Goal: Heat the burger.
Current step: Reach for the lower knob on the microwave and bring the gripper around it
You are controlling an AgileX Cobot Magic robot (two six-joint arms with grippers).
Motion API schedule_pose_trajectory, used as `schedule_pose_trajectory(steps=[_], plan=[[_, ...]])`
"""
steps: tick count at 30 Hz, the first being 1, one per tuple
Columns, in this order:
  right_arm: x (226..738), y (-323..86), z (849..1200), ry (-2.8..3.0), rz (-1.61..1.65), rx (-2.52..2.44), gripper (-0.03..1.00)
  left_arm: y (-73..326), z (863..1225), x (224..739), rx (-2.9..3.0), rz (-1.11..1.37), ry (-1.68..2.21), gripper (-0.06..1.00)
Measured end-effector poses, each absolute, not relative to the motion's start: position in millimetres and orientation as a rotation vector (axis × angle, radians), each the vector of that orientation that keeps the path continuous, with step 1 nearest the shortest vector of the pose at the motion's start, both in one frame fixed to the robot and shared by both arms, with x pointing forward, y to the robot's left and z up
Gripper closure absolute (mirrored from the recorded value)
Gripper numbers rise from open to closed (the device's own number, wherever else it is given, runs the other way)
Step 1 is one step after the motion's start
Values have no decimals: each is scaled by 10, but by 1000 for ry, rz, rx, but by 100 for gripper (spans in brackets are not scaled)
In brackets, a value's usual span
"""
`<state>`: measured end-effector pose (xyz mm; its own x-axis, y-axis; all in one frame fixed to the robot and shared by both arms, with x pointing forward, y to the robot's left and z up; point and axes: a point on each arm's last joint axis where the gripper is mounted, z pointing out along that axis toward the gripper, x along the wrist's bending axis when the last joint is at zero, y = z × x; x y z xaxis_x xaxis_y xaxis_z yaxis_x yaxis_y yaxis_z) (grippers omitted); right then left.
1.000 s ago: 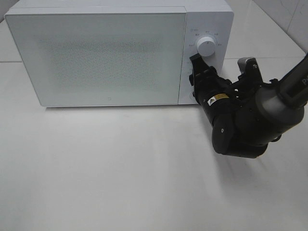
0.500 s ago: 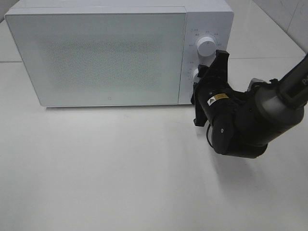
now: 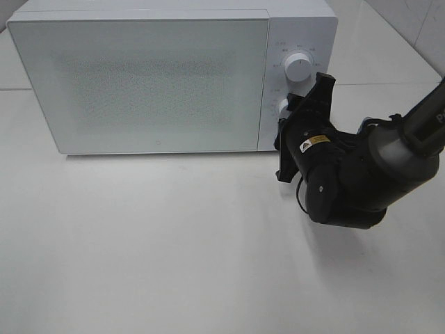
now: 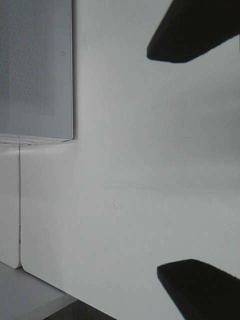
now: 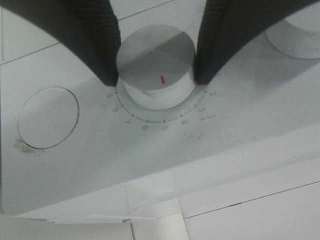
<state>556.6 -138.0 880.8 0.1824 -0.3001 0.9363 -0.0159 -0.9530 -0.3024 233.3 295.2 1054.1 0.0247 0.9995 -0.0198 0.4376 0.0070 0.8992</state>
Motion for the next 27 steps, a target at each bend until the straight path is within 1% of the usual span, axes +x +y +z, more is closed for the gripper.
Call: schedule_pose_trajectory(steps=[18, 23, 24, 25, 26, 27], plan=[[5563, -1398, 8810, 256, -1911, -2294, 53, 2952, 10541, 2333, 1536, 928, 1517, -5], [5567, -1396, 8810, 235, -1922, -2313, 49, 2952, 10541, 2333, 1536, 928, 1517, -5], [5562, -1373, 8809, 205, -1921, -2322, 44, 2952, 10541, 2333, 1536, 928, 1517, -5], [5558, -1364, 8813, 192, -1920, -2326, 42, 2952, 10541, 2333, 1536, 928, 1517, -5], [5558, -1364, 8813, 192, -1920, -2326, 42, 2952, 10541, 2333, 1536, 928, 1517, -5], [5553, -1350, 8830, 161, -1922, -2336, 38, 2952, 10541, 2333, 1536, 928, 1517, -5]])
